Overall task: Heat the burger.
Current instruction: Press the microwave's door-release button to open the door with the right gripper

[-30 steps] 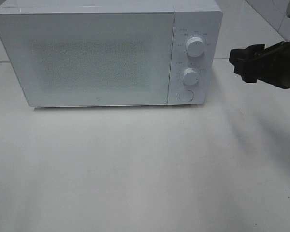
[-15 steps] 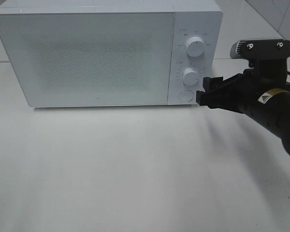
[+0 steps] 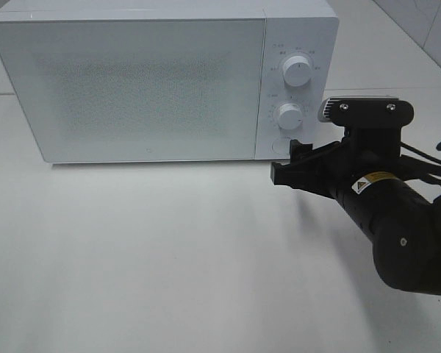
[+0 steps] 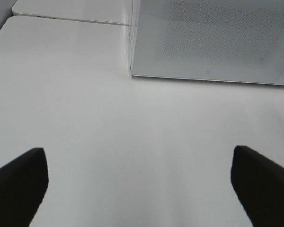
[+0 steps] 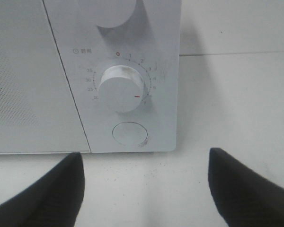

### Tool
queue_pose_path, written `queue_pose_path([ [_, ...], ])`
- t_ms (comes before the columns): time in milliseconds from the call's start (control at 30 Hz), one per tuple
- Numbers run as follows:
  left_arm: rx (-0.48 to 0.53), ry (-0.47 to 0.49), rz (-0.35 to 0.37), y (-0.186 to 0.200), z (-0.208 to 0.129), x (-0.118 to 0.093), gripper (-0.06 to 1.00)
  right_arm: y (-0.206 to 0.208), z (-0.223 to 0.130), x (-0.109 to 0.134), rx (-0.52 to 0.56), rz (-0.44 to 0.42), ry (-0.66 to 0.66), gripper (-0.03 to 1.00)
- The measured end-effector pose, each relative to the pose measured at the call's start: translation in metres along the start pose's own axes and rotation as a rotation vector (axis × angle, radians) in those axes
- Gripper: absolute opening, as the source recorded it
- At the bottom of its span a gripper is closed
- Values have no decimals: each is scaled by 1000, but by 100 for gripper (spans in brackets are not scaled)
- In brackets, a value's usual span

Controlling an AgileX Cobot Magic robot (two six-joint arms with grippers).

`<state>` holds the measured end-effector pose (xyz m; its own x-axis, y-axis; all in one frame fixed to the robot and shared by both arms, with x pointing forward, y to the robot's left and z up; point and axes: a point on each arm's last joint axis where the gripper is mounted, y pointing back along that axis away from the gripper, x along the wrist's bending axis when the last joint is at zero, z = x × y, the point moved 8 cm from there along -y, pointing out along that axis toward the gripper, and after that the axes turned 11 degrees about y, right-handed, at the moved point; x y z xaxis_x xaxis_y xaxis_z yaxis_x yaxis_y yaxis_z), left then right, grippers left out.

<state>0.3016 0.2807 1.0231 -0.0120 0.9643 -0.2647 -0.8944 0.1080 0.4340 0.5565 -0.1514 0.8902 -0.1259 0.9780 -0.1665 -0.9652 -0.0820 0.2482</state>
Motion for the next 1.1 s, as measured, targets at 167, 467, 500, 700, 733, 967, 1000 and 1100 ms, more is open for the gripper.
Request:
queue_pose_path([
  [167,0,0,0,0,0,0,96,0,-2,-1,2,-8,-235,64],
  [467,0,0,0,0,0,0,96,0,-1,-1,-2,-9,-871,33],
  [500,0,0,0,0,0,0,96,0,-1,-1,-2,-9,-949,29],
  [700,0,0,0,0,0,0,96,0,-1,-1,-4,-9,-1256,11],
  [733,0,0,0,0,0,0,96,0,-1,-1,-4,-10,-1339,5],
  [967,0,0,0,0,0,0,96,-1,0,-1,-9,-8,-1409,0],
  [1000,0,0,0,0,0,0,96,-2,1,-1,-12,-8,-1414,0],
  [1100,0,0,0,0,0,0,96,-5,7,2,-22,4,-1425,0],
])
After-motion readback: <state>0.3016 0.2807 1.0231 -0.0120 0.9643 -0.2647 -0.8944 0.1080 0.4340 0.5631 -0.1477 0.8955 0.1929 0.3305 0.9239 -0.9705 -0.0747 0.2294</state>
